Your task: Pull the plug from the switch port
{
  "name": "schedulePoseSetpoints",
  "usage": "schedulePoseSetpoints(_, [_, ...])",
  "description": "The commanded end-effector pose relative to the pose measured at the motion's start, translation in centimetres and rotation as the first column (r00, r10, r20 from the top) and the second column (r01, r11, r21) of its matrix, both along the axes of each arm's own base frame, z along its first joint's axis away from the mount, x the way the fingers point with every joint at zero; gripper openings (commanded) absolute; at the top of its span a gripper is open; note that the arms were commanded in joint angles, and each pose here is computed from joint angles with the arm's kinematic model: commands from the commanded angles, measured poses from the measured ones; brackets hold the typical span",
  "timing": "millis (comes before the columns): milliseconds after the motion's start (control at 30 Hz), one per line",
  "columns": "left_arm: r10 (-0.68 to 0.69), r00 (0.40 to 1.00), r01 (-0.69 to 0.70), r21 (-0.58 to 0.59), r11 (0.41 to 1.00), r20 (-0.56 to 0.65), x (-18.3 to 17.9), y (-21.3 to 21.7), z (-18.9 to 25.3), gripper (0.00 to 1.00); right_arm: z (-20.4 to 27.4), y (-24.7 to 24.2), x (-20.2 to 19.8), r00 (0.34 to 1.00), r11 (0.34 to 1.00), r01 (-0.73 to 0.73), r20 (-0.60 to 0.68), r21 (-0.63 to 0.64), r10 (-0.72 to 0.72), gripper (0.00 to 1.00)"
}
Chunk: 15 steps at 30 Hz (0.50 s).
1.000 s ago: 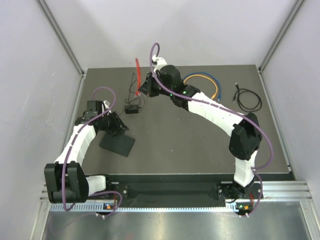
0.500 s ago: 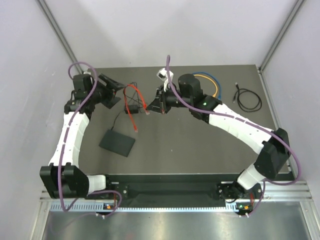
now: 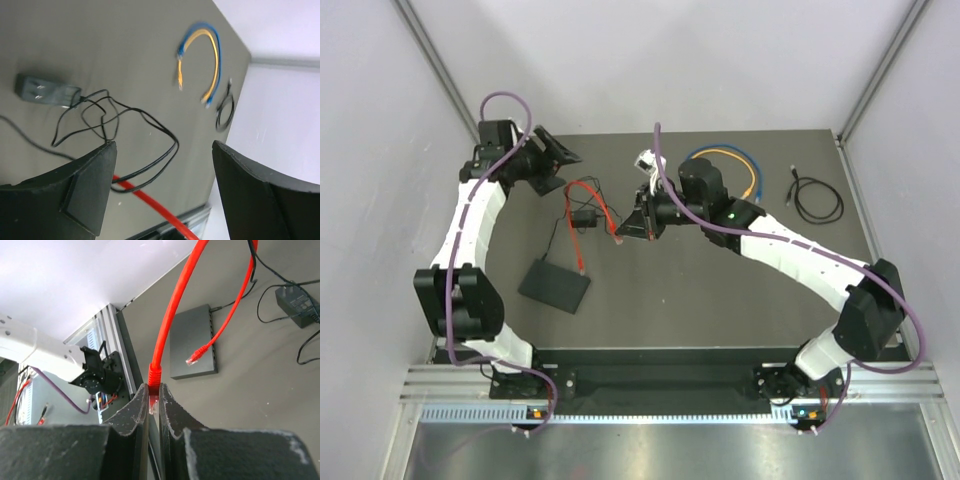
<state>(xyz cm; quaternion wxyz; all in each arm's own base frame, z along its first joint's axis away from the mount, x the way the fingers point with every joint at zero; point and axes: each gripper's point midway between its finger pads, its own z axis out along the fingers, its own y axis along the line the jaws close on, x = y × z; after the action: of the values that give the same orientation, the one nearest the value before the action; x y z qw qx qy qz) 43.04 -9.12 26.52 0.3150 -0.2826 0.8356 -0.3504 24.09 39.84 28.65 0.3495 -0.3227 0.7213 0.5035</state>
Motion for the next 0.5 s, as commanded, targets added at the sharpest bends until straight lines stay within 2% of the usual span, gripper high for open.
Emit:
schedulePoseSetpoints(0, [-0.238,0.959,0.236,0.036,0.971,0.152,0.6,-2.1,1.1,0.81,3.4,-0.5,-1.0,0.997,0.997,-0.031,0.078,0.077,0.025,0.00])
schedulePoseSetpoints(67, [-0.293,0.937,0.285,0.069,0.956,0.192,0.7,-2.4,1.0,0.80,3.4,-0.5,-1.0,0.997,0.997,-0.032,0.073,0.073,0.027,0.00])
schedulePoseSetpoints(133, [-0.385,0.888,0.362,0.133,0.923,0.250,0.6,-2.8,1.0,0.81,3.1,-0.6,-1.1,0.997,0.997,-0.037,0.066,0.063,0.033,0.00])
schedulePoseSetpoints(167, [-0.443,0.847,0.400,0.199,0.895,0.295,0.6,-2.9,1.3,0.81,2.9,-0.6,-1.1,0.998,0.998,-0.038,0.062,0.056,0.034,0.00])
schedulePoseSetpoints(267, [-0.530,0.780,0.466,0.255,0.847,0.334,0.3,-3.4,1.6,0.81,2.3,-0.9,-1.3,0.998,0.999,-0.036,0.045,0.036,0.034,0.00])
schedulePoseSetpoints(300, [-0.566,0.738,0.493,0.279,0.824,0.368,0.2,-3.8,1.9,0.81,2.0,-1.0,-1.4,0.999,0.999,-0.039,0.036,0.027,0.038,0.00])
schedulePoseSetpoints(400, [-0.621,0.681,0.542,0.303,0.784,0.389,-0.3,-4.4,1.6,0.79,1.7,-1.0,-1.7,0.998,0.999,-0.050,0.025,0.010,0.049,0.00])
schedulePoseSetpoints(467, [-0.648,0.666,0.558,0.331,0.761,0.369,-0.5,-4.7,1.0,0.78,1.9,-1.2,-1.7,0.999,0.999,-0.049,0.024,0.008,0.048,0.00])
